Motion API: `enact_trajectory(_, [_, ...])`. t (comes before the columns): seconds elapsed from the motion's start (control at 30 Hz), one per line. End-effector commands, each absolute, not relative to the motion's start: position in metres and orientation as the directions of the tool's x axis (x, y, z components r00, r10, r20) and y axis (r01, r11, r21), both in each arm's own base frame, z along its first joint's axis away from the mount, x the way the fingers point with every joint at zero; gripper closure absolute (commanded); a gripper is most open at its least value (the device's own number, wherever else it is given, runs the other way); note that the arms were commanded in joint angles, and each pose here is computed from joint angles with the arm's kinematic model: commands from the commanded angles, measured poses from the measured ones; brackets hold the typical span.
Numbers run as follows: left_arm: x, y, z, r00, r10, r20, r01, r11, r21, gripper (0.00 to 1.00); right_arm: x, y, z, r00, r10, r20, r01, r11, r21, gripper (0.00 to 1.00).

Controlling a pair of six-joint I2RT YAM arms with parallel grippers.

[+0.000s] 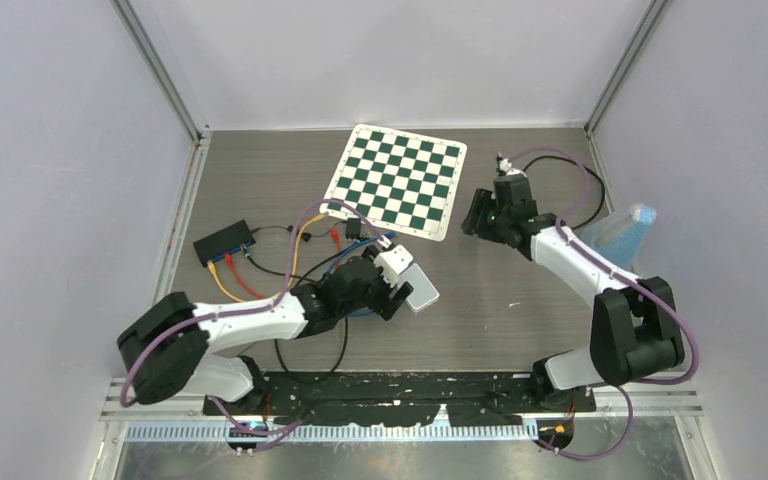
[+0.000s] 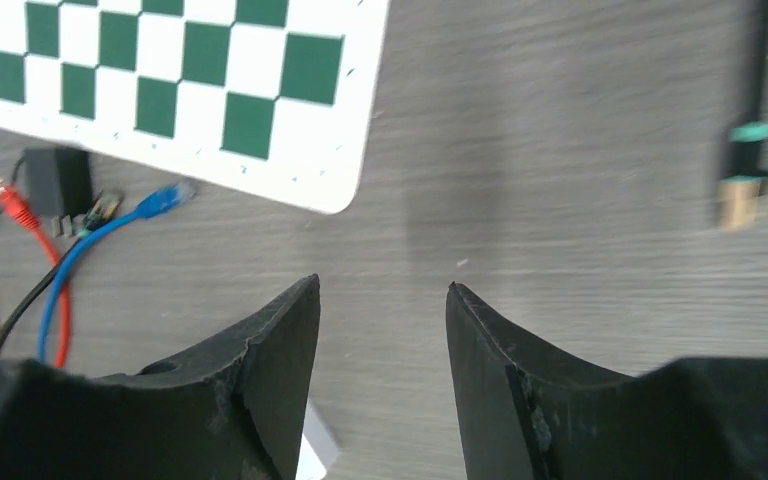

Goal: Insert the plug into the switch port
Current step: Insert the connector into the switch port, then pick up the connector from the corner of the board.

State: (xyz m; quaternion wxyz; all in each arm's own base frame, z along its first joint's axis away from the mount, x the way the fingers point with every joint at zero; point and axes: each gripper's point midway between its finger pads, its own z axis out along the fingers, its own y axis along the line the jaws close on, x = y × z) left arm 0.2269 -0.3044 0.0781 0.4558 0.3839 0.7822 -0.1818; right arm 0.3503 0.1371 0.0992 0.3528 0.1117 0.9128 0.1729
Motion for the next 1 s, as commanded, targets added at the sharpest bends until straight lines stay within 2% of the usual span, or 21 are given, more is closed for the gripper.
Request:
enact_trajectory(0.0, [0.234, -0.296, 0.134, -0.223, 0.383, -0.896, 0.741, 0.664, 0.1, 0.21, 0.366, 0.08, 0.112, -0.727, 0.148, -0.671, 0.066, 0.987, 0.147, 0.44])
enact_trajectory(0.1, [0.231, -0.28, 0.162, -0.216, 0.4, -0.891, 0.724, 0.678, 0.129, 0.18, 0.377, 0.051, 0.111, -0.736, 0.106, -0.668, 0.092, 0.994, 0.056, 0.44])
enact_trajectory(0.13, [0.23, -0.273, 0.173, -0.196, 0.412, -0.89, 0.719, 0.678, 0.156, 0.11, 0.38, 0.045, 0.11, -0.746, 0.092, -0.659, 0.095, 0.995, 0.032, 0.44])
enact_trajectory(0.2, [0.227, -0.259, 0.188, -0.195, 0.407, -0.892, 0.698, 0.697, 0.166, 0.05, 0.384, 0.029, 0.105, -0.777, 0.056, -0.627, 0.091, 0.996, -0.024, 0.44])
enact_trajectory(0.33, [0.205, -0.24, 0.226, -0.196, 0.352, -0.915, 0.712, 0.693, 0.114, 0.04, 0.405, 0.012, 0.106, -0.794, 0.014, -0.608, 0.041, 0.999, -0.03, 0.44])
enact_trajectory(0.47, [0.19, -0.204, 0.246, -0.177, 0.34, -0.923, 0.686, 0.715, 0.132, 0.04, 0.439, 0.006, 0.118, -0.762, -0.066, -0.644, -0.046, 0.998, -0.048, 0.44])
enact_trajectory(0.67, [0.174, -0.158, 0.242, -0.093, 0.353, -0.931, 0.652, 0.728, 0.211, 0.04, 0.478, 0.014, 0.107, -0.777, -0.172, -0.606, -0.188, 0.982, -0.037, 0.47])
enact_trajectory(0.87, [0.171, -0.14, 0.24, -0.049, 0.29, -0.956, 0.609, 0.767, 0.201, 0.01, 0.515, 0.015, 0.115, -0.757, -0.205, -0.62, -0.222, 0.974, -0.051, 0.5])
enact_trajectory(0.97, [0.176, -0.131, 0.245, -0.039, 0.293, -0.955, 0.563, 0.796, 0.222, 0.01, 0.521, 0.017, 0.096, -0.771, -0.231, -0.593, -0.254, 0.966, -0.046, 0.51])
